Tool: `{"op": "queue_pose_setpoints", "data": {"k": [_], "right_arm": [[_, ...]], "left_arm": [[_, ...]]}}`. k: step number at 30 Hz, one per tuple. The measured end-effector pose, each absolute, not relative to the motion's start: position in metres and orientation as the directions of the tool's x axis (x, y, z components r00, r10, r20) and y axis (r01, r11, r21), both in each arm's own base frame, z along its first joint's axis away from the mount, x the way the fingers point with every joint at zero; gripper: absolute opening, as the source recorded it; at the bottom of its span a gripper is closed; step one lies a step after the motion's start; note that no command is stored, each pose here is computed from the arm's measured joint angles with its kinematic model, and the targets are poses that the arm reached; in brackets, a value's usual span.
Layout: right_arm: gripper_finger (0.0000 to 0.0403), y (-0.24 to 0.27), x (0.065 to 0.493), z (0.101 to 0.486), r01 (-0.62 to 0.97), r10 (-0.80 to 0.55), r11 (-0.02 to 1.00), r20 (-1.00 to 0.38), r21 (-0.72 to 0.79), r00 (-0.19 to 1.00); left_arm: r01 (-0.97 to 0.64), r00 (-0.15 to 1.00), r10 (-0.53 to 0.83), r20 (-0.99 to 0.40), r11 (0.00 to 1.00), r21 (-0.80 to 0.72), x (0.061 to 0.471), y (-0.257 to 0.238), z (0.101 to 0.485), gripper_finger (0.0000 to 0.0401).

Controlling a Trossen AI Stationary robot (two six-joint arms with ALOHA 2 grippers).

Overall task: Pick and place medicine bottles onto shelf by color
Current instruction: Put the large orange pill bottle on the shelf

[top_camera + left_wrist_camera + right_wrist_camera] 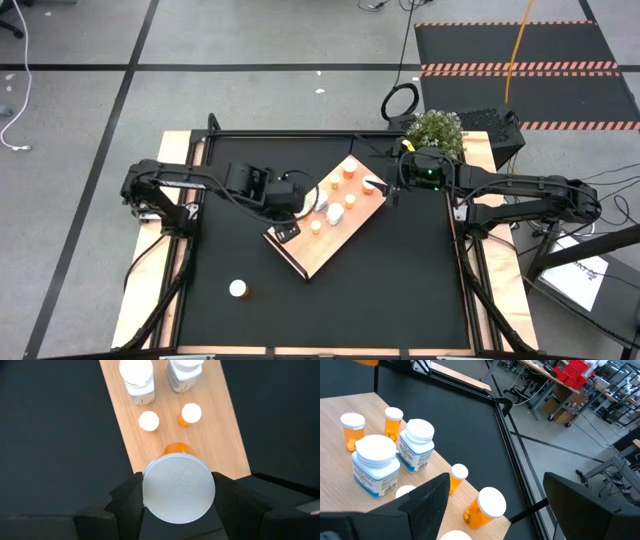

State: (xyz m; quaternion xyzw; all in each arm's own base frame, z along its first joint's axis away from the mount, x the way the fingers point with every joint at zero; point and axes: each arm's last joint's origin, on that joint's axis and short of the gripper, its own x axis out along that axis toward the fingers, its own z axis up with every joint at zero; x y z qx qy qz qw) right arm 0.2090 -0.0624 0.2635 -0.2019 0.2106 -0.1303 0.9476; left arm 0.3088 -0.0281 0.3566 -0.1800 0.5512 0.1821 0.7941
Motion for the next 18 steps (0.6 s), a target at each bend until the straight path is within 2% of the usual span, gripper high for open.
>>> {"op": "queue_pose_setpoints", "data": {"k": [10,18], "right_arm": [[0.0313,-0.062,0.209,0.263,0.159,-0.331,0.885,-0.352,-0.437,0.876],[0.0313,-0.062,0.209,0.263,0.158,-0.331,0.885,-0.353,-0.438,0.875]], "left_arm": [[-0.491,0.182,0.077,-0.98,0.871,-0.023,0.343,-0.036,0.31,0.0218],[-0.592,0.085,0.089,-0.992,0.806,0.022,0.355,-0.027,0.287,0.0218]]}}
